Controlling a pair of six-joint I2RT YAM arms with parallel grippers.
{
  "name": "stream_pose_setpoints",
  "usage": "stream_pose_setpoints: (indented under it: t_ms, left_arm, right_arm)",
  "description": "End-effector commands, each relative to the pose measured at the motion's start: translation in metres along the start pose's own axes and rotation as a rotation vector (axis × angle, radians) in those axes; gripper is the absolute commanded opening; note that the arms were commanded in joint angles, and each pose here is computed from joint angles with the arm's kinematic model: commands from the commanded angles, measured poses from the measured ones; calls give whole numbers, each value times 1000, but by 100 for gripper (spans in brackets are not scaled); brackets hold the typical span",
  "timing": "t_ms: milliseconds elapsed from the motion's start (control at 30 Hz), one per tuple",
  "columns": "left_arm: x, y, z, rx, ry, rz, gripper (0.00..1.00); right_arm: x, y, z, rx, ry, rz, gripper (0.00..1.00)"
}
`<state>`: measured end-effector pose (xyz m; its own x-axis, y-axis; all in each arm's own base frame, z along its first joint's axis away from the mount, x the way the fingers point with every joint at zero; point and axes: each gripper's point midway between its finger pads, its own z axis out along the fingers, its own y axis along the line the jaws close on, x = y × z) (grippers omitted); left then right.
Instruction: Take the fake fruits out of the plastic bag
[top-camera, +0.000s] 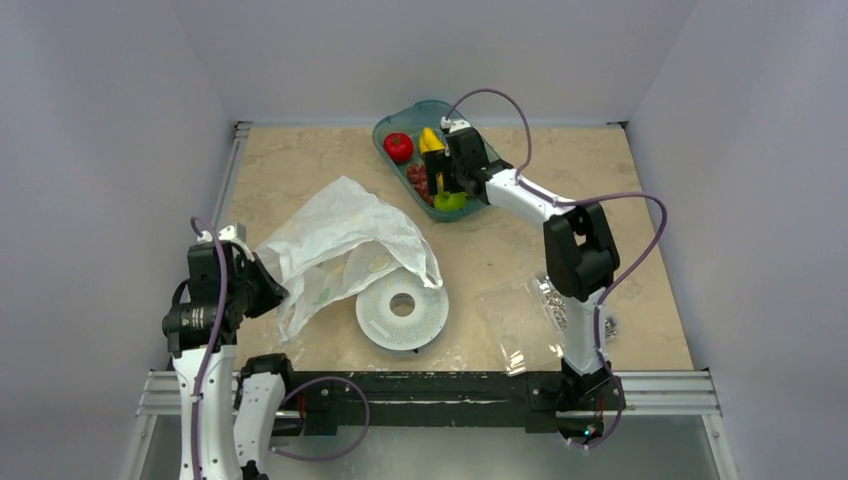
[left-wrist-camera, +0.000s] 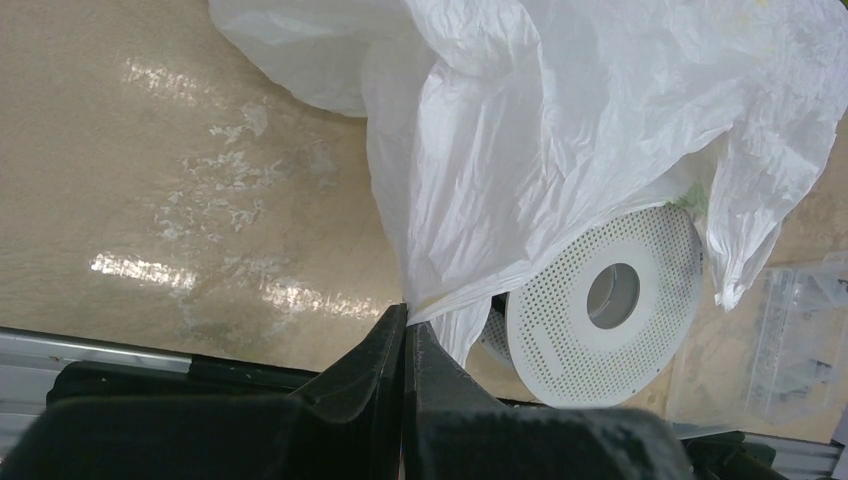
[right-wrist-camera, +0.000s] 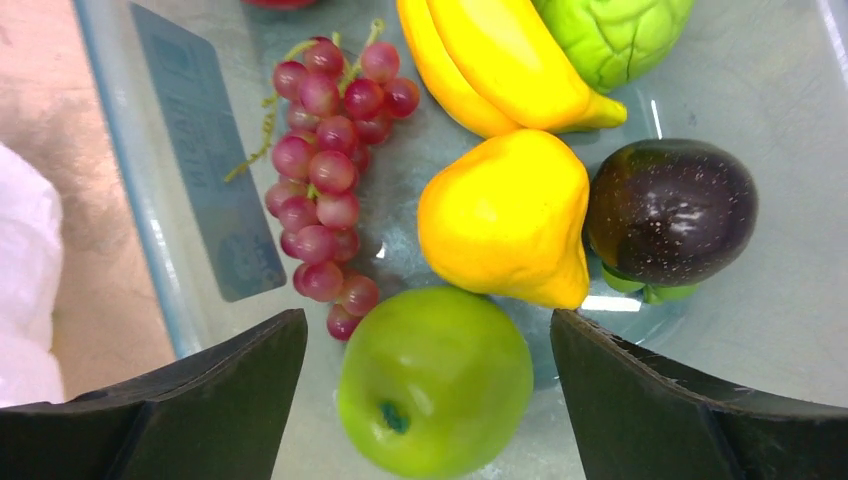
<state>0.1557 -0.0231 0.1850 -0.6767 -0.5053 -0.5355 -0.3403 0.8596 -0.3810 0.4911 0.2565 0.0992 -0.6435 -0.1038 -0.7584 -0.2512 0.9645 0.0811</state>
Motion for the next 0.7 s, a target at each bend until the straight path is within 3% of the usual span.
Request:
stream_pose_setpoints:
  t_ms: [0,233,333,500,667]
  left_arm:
    - [-6,-8,0,42,-28,5,0]
    - [-6,-11,-2,62,-40,13,0]
    - [-6,-11,-3,64,-50,13,0]
    - [-5,-11,-3,66,-46,14,0]
    - [-6,-11,-3,66,-52,14,0]
  right_arm:
    - [-48,9,-40,4,-133,-12,94]
    - [-63,50,-96,-62,-210,-32,93]
    - [-66,99,-135,-246,-245,-10,87]
    - [-32,199,-208,-667,-291,8,83]
    - [17,259,-257,-896,-308,19,71]
